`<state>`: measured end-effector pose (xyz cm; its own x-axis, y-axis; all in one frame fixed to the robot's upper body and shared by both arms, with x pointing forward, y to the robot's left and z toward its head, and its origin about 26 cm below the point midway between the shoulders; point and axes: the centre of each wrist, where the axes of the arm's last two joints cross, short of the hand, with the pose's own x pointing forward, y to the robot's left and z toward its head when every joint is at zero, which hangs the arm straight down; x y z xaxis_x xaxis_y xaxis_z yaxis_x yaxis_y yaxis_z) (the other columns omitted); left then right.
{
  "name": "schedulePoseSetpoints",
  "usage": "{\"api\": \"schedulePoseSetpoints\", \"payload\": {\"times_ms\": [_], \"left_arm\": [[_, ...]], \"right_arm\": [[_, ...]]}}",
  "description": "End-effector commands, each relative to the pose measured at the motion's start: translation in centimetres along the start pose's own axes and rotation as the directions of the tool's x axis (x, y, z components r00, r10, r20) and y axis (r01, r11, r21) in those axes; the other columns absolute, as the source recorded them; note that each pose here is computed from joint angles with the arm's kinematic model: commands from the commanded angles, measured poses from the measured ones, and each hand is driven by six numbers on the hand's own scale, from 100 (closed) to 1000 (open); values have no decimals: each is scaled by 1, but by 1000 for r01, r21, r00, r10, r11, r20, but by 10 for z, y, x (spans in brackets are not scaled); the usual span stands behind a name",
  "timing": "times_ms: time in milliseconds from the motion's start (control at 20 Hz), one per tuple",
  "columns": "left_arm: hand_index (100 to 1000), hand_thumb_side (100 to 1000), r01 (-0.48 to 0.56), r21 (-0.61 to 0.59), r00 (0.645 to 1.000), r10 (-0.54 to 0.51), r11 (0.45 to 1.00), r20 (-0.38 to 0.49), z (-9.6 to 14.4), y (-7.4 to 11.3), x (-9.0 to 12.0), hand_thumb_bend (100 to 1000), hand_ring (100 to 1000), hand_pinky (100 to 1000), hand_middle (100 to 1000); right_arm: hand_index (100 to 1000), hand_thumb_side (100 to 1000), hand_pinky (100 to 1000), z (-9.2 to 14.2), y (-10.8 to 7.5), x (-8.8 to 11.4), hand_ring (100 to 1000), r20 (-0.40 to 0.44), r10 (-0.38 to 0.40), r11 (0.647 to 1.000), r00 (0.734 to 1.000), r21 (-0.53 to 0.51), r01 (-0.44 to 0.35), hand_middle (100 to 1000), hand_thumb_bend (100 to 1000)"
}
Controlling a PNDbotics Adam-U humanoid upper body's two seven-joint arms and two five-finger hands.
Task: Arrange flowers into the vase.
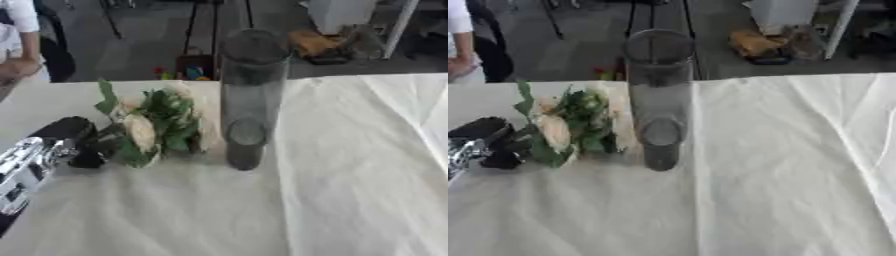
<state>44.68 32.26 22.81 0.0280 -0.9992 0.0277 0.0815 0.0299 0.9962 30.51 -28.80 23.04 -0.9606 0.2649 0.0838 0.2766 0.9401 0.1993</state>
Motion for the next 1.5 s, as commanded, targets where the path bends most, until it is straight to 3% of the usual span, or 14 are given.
{"api": "schedulePoseSetpoints", "payload": {"times_ms": [50, 200, 350, 500, 600, 950, 1500], "left_arm": [[127, 401, -25, 15, 1000, 25, 1000, 1, 2, 13, -2, 100, 100, 100, 100], [110, 441, -41, -13, 999, 42, 999, 18, 3, 14, 0, 134, 100, 100, 100], [100, 544, -46, -34, 998, 47, 998, 42, 6, 16, 2, 220, 100, 100, 100], [100, 578, -51, -32, 996, 53, 998, 75, 9, 21, 5, 162, 100, 100, 100], [100, 580, -66, -12, 993, 67, 998, 99, 12, 25, 8, 106, 100, 100, 100], [100, 515, -162, 100, 978, 146, 982, 148, 31, 46, 22, 100, 100, 100, 100], [100, 468, -246, 204, 968, 230, 948, 97, 55, 68, 25, 100, 100, 100, 100]], "right_arm": [[877, 1000, 740, -5, -1, 3, 816, 58, -19, 999, 998, -38, 22, 618, 100], [877, 1000, 741, -5, -1, 3, 817, 54, -17, 999, 998, -41, 19, 617, 100], [877, 1000, 742, -5, -1, 3, 817, 51, -16, 999, 999, -42, 18, 618, 100], [878, 1000, 746, -5, -1, 3, 817, 48, -15, 999, 999, -43, 17, 618, 100], [877, 1000, 746, -5, -2, 3, 817, 47, -15, 999, 999, -44, 17, 618, 100], [878, 1000, 747, -4, -2, 3, 816, 46, -14, 999, 999, -46, 16, 619, 100], [878, 1000, 746, -4, -3, 3, 814, 50, -15, 999, 999, -51, 18, 621, 100]]}}
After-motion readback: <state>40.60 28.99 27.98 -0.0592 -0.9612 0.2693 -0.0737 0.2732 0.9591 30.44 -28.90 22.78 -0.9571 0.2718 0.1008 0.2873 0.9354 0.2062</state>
